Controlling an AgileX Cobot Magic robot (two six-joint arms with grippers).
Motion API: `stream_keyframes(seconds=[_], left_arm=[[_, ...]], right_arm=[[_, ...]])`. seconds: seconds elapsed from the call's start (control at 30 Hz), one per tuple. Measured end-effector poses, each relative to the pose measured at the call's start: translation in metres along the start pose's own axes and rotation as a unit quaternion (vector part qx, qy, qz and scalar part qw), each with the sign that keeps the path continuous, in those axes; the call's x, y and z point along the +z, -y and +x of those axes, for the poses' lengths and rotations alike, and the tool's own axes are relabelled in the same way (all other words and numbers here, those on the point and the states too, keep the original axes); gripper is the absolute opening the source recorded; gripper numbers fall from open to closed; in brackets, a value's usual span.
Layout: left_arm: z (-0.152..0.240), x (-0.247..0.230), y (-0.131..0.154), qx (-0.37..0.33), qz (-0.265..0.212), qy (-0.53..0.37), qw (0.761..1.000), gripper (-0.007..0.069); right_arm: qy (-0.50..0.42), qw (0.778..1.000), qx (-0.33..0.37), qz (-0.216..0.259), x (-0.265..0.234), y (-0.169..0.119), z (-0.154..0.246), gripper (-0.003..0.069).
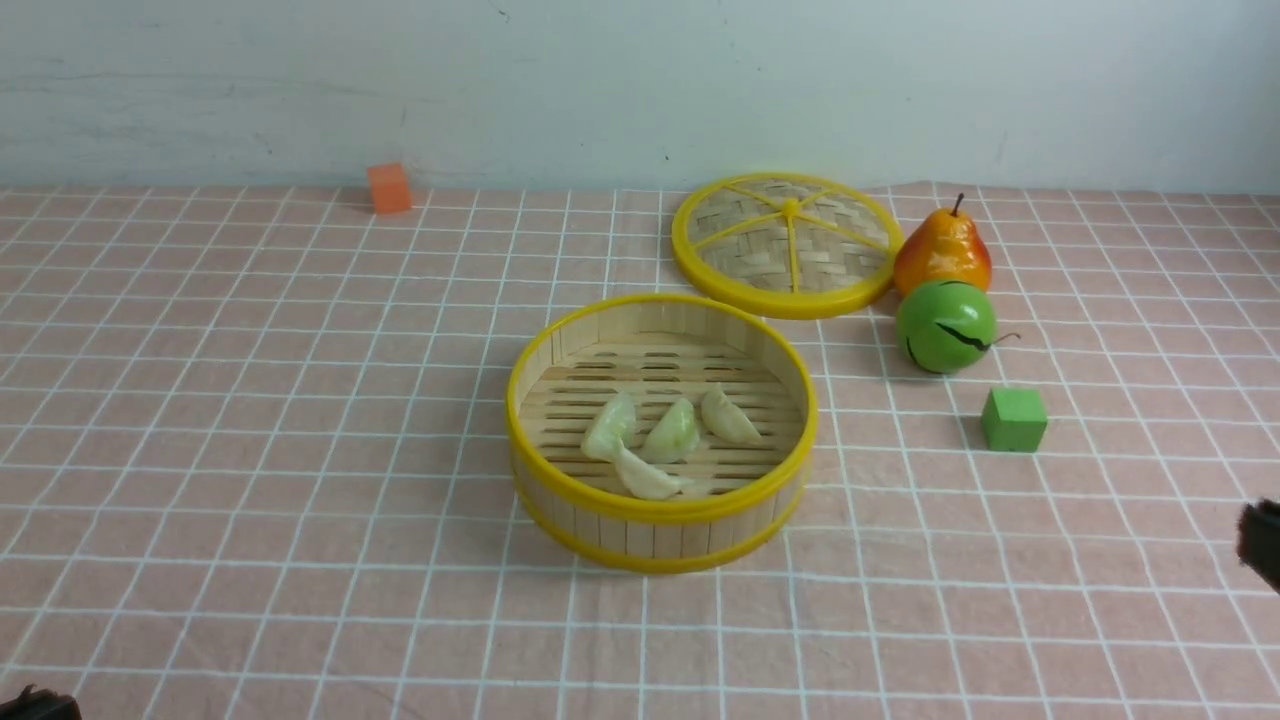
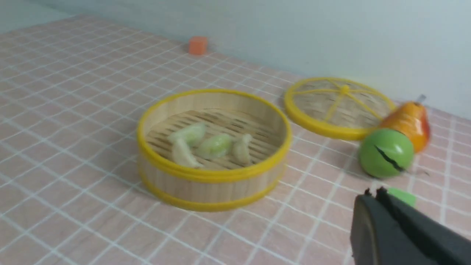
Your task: Put the dumplings into the steamer on the table with the pink tablecloth.
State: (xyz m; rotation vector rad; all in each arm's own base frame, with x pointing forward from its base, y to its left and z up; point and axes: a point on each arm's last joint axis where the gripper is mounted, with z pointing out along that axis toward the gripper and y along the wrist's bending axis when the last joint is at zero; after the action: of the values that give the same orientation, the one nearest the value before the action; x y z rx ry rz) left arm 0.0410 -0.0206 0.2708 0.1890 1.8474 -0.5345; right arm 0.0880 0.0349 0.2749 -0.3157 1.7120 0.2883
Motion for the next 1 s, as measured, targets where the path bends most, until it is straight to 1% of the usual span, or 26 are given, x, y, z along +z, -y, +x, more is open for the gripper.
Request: stream_keyframes(seconds=[0.03, 0.07, 0.1, 0.2, 0.3, 0.33, 0.37, 0.43, 0.53, 1.0], left_arm=[[0.0, 0.0, 0.0, 0.0, 0.0, 0.0, 1.0, 0.0039], [0.0, 0.0, 0.0, 0.0, 0.0, 0.0, 1.0, 0.0039], [0.0, 0.0, 0.0, 0.0, 0.0, 0.0, 1.0, 0.004], [0.0, 0.0, 0.0, 0.0, 0.0, 0.0, 1.0, 0.0045], [0.0, 0.0, 0.0, 0.0, 0.0, 0.0, 1.0, 0.005], [0.0, 0.0, 0.0, 0.0, 0.0, 0.0, 1.0, 0.005], [0.0, 0.0, 0.0, 0.0, 0.0, 0.0, 1.0, 0.0051], [0.0, 0.0, 0.0, 0.0, 0.0, 0.001, 1.0, 0.0053], [0.0, 0.0, 0.0, 0.0, 0.0, 0.001, 1.0, 0.0056], [0.0, 0.0, 0.0, 0.0, 0.0, 0.001, 1.0, 0.0073]], right_arm=[[-0.001, 1.0, 0.017, 0.024, -0.004, 0.004, 0.015, -0.0021], [0.002, 0.999, 0.021, 0.034, -0.006, 0.006, 0.018, -0.0021], [-0.004, 0.996, 0.044, 0.072, -0.009, 0.012, 0.038, -0.0021], [0.0, 0.988, 0.075, 0.132, -0.018, 0.018, 0.068, -0.0021], [0.005, 0.98, 0.087, 0.176, -0.024, 0.022, 0.088, -0.0021], [0.004, 0.979, 0.089, 0.181, -0.025, 0.022, 0.09, -0.0021], [0.003, 0.976, 0.093, 0.196, -0.027, 0.023, 0.096, -0.0021], [-0.014, 0.973, 0.102, 0.209, -0.029, 0.024, 0.102, -0.0021], [-0.045, 0.969, 0.114, 0.215, -0.03, 0.023, 0.107, -0.0022], [-0.055, 0.968, 0.118, 0.215, -0.03, 0.023, 0.107, -0.0019]])
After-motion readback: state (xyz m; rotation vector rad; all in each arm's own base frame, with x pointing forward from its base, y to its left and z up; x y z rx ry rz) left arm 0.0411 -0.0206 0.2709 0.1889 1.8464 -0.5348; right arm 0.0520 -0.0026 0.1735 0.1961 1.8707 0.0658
